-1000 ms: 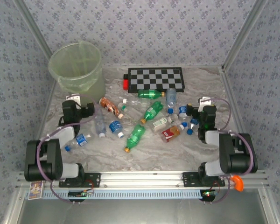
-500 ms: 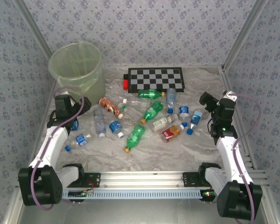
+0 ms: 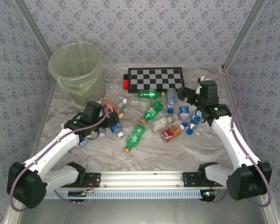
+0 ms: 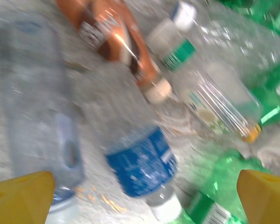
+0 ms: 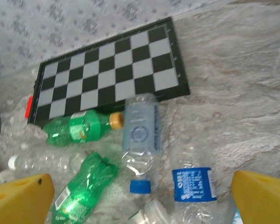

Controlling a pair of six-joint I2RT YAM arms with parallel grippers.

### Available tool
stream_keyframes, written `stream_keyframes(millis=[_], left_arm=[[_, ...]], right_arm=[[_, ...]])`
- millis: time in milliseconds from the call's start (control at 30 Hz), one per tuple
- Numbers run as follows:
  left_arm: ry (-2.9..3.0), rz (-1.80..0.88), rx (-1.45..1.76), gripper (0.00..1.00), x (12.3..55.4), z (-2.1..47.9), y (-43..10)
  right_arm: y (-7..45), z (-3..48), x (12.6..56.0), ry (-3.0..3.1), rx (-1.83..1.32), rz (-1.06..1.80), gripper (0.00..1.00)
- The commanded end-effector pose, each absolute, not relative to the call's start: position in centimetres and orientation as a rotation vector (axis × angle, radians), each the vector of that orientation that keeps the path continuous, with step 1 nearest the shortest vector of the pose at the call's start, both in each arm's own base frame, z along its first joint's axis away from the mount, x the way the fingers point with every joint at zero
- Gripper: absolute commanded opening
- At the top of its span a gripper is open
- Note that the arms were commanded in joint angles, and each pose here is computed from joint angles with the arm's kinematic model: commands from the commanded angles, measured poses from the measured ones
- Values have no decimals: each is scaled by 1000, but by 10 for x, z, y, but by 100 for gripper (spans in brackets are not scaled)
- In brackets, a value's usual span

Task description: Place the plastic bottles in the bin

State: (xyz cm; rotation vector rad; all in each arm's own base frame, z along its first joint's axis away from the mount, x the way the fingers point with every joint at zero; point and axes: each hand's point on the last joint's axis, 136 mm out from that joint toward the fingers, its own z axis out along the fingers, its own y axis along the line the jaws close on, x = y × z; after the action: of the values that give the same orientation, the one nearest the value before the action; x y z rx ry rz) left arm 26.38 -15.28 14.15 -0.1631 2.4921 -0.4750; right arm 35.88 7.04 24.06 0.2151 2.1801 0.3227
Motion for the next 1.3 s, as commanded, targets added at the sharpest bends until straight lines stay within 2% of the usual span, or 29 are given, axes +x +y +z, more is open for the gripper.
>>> stream_keyframes(millis=[0,200,300,567,767,1267], left_arm=[[2526,-427,-99,100,256,144,-175],[2660,-350,232,100,232,119,-218],[2687,-300,263,100,233,112,-220],[2645,-178,66,100,248,126,-201],[2691,-83,-214,100,253,118,-167],[2553,9,-361,100,262,143,-94]], right_arm=[[81,235,352,2239,121,274,99],[105,234,348,2290,4,292,99],[108,235,343,2302,-39,260,99],[115,237,335,2290,-51,229,99],[125,236,335,2280,-74,250,99],[165,238,347,2272,-175,305,99]])
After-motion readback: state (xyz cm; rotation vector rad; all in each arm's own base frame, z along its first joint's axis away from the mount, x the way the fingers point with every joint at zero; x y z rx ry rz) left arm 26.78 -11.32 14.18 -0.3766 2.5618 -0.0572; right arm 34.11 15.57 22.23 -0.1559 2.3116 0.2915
